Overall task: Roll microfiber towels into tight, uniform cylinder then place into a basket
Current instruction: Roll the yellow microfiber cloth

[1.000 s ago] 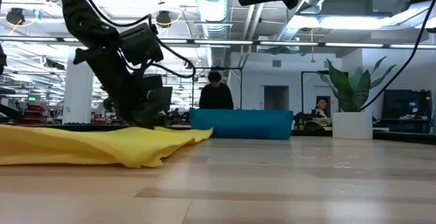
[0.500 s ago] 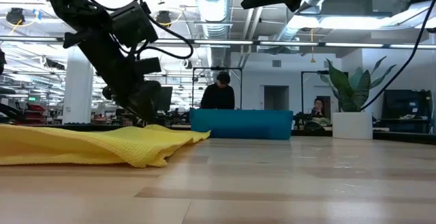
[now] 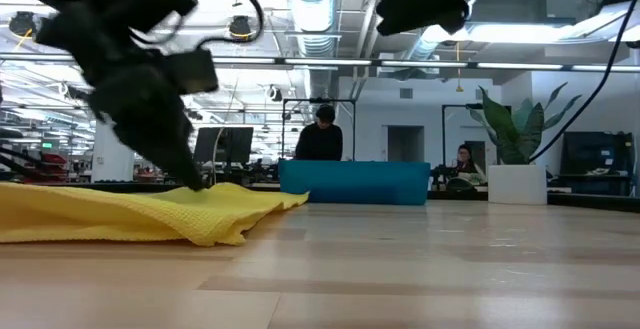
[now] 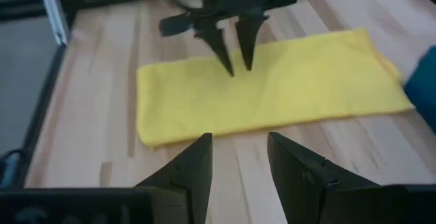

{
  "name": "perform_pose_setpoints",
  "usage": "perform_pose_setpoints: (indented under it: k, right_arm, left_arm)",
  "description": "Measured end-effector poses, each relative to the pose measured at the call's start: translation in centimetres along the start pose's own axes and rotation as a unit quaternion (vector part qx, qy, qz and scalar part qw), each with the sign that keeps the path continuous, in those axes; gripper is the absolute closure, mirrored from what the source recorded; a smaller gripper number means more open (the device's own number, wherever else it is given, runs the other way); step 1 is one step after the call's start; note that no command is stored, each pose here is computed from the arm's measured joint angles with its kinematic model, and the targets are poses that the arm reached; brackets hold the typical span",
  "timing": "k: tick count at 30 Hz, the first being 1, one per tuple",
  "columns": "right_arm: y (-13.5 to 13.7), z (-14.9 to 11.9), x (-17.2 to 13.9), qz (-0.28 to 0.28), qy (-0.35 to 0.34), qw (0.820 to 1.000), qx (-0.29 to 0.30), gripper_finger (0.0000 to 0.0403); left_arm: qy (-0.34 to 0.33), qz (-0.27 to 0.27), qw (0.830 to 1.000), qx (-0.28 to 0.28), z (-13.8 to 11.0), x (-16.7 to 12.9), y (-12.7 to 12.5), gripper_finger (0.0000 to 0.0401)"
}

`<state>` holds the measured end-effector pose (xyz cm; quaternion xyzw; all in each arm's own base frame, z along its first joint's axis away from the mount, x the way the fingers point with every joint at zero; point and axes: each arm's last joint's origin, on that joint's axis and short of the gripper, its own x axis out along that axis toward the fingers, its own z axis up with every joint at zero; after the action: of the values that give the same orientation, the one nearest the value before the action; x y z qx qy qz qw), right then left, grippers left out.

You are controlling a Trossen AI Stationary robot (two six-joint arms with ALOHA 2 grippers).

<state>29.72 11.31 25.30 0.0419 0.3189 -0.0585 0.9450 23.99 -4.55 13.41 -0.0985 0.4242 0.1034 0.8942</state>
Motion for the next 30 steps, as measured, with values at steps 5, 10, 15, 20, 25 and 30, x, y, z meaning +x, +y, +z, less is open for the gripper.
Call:
perform_pose_setpoints:
  k: [5,10,15,20,25,30]
  right_arm:
    - [0.8,-1.1,0.4,0.025,-0.034,0.999,-0.013,0.0239]
    - [2.0,-2.2,0.2,0.053,-0.065,0.994,-0.07,0.0239]
    - [3.2,-2.6,0.3,0.068,-0.109,0.979,-0.16,0.024]
    - [5.1,-2.7,2.4,0.071,-0.157,0.956,-0.236,0.0239]
    - [6.0,-3.2,5.3,0.054,-0.131,0.946,-0.29,0.0239]
    - [6.8,-3.1,8.5,0.045,-0.112,0.948,-0.293,0.0239]
  left_arm:
    - [-0.019,-0.013,0.999,0.048,-0.9,-1.5,-4.0,0.0283]
    - [0.007,-0.029,0.991,0.134,-2.3,-3.8,-7.6,0.0283]
    - [0.013,-0.051,0.978,0.204,-4.4,-5.7,-10.0,0.0283]
    - [-0.02,-0.059,0.972,0.226,-5.1,-7.3,-12.0,0.0283]
    - [-0.021,-0.039,0.968,0.246,-4.2,-9.2,-13.3,0.0285]
    - [0.003,-0.016,0.964,0.265,-3.8,-9.6,-14.3,0.0304]
